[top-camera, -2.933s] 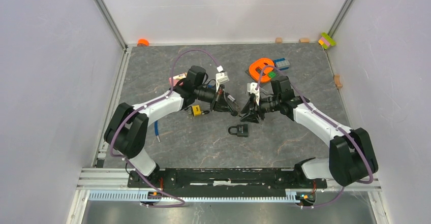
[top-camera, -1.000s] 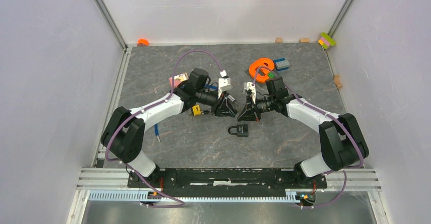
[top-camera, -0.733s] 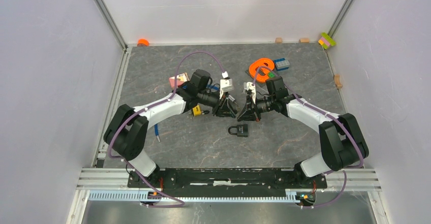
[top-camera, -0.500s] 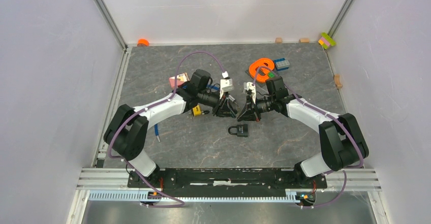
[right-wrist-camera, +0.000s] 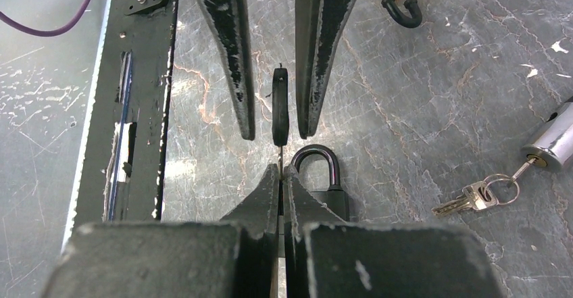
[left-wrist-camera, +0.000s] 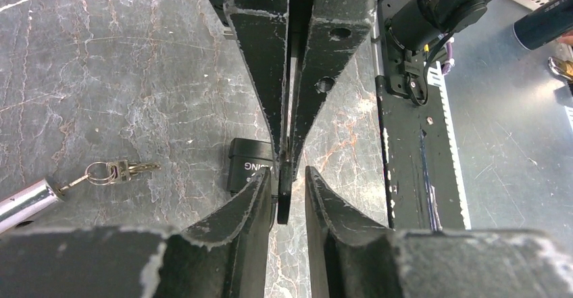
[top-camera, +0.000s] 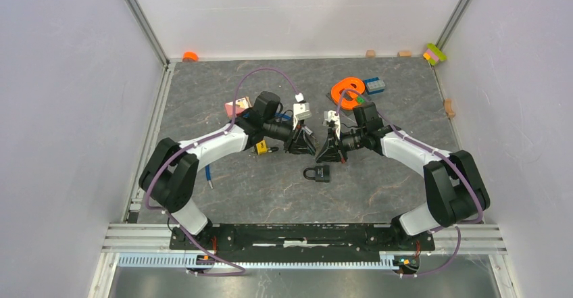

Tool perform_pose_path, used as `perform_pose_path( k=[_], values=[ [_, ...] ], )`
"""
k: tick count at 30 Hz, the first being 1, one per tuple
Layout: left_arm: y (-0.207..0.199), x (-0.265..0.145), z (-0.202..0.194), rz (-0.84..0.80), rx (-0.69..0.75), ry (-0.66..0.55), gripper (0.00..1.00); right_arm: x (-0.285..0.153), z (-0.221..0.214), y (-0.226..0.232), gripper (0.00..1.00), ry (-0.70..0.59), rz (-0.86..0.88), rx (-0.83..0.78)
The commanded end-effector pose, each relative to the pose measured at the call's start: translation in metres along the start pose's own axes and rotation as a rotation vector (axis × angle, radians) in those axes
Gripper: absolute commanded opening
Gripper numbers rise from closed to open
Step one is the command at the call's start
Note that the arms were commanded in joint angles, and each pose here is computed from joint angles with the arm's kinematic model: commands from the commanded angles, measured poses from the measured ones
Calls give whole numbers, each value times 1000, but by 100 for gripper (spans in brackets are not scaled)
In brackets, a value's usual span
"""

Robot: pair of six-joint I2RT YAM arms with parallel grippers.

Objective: Unlock with the key

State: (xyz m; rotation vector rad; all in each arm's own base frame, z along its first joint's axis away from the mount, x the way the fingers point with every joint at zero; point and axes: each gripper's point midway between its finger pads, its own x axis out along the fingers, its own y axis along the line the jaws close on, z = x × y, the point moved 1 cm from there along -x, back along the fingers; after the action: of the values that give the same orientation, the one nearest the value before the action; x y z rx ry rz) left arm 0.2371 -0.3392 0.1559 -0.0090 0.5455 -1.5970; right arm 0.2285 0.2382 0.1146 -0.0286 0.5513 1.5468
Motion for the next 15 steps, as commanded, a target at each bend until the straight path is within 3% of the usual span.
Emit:
perform_pose_path(
  k=[1,5,10,15],
  values=[
    [-1,5,18,-18,23,-41,29,1,5,1,0,-16,25,-18],
    [-2,5,16,-26,17,-37,24,1,6,0,0,-19,23,-19],
    [-3,6,14,-36,12,-36,10,1,6,-2,0,-17,18,-11],
    [-5,5,10,-44,5,-26,11,1,8,-4,0,-21,11,-10]
  ],
)
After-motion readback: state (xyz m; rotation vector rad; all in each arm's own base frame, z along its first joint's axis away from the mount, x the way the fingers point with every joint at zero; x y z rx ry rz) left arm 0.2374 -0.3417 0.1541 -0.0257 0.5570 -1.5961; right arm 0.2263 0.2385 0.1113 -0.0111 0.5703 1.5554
